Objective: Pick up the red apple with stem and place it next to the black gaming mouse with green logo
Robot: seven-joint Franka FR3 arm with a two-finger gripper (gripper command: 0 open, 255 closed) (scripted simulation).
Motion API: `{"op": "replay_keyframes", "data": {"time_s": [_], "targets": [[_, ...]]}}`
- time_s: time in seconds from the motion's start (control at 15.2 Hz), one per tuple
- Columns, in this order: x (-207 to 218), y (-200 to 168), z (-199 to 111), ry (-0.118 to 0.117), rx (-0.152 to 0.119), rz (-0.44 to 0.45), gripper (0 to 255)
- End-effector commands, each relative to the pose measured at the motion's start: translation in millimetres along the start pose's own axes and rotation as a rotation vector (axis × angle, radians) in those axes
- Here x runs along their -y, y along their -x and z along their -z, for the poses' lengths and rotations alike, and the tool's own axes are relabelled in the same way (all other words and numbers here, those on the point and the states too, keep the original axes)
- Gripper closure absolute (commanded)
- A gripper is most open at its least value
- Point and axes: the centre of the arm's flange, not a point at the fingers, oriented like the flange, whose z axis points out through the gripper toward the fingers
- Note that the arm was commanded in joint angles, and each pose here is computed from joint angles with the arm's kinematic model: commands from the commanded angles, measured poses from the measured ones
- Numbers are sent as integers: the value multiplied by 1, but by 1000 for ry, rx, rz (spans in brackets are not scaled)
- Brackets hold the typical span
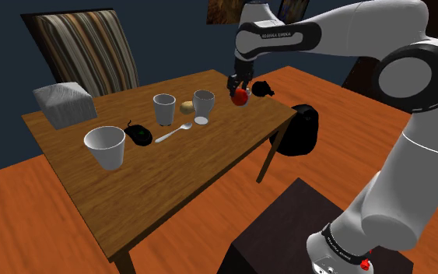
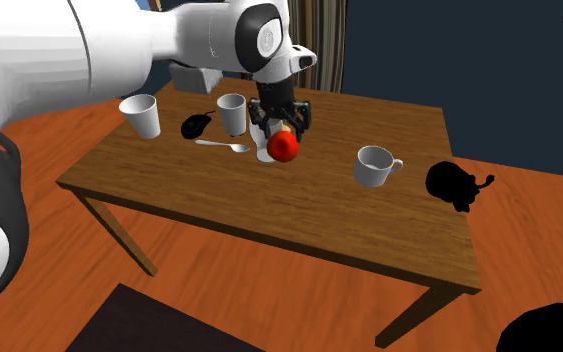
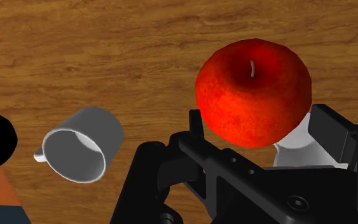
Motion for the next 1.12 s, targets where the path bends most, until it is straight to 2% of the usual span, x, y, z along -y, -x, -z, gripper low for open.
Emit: {"op": "replay_keyframes", "data": {"time_s": [0.0,1.06], "targets": [[26,-7,2,0,0,-2,255],[231,-50,27,0,0,-2,255]]}}
